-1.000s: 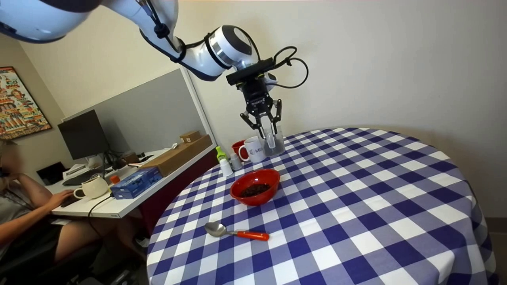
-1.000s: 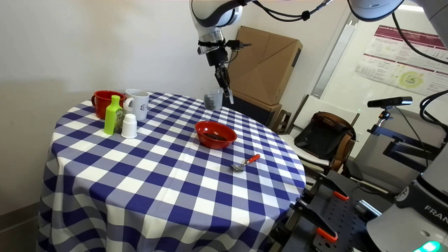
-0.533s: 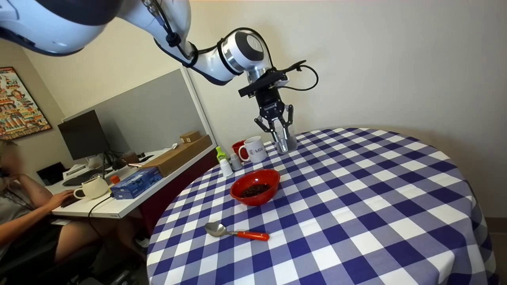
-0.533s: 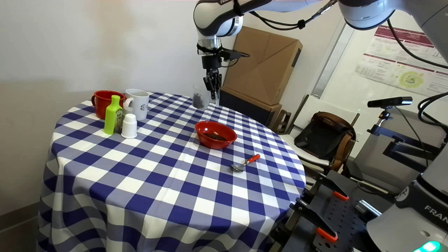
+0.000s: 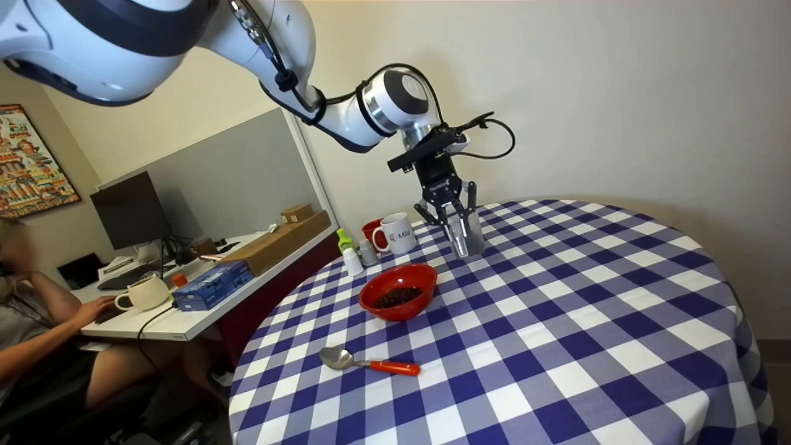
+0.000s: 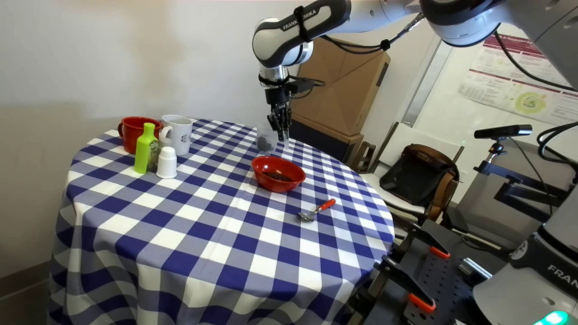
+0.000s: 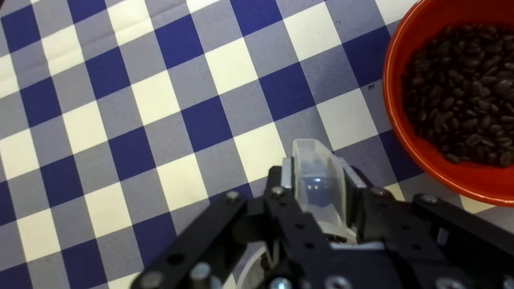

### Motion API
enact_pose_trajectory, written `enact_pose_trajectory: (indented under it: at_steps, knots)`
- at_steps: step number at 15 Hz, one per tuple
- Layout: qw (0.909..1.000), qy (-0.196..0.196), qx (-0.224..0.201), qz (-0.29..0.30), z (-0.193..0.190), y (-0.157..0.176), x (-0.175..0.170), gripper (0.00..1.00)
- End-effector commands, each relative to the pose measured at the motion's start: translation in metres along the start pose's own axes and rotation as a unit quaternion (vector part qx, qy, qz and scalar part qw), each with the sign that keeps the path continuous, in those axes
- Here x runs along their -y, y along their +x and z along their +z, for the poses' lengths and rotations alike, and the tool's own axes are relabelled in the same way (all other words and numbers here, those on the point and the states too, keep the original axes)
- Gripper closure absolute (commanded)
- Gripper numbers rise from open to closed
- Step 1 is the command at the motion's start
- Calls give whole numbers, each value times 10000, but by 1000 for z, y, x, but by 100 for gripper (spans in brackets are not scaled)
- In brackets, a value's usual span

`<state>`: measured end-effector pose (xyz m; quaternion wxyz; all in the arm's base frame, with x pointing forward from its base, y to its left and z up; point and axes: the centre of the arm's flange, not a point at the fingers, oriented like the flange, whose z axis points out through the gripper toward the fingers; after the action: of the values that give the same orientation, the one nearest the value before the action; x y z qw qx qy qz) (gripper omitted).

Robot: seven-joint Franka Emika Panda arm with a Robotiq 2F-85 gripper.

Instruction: Pick up the jar and pour some of its contents in the bowl

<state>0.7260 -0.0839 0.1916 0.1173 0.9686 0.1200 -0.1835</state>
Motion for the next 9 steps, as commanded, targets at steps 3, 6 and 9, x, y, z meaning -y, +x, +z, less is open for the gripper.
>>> enact_pose_trajectory:
  at_steps: [3,6,9]
  knots:
    - [9998,-10,178,100,30,-6,-4,93]
    - [9993,118,345,-13,41,-11,-1,47]
    - [9992,240,323,-6,40,-22,4,28]
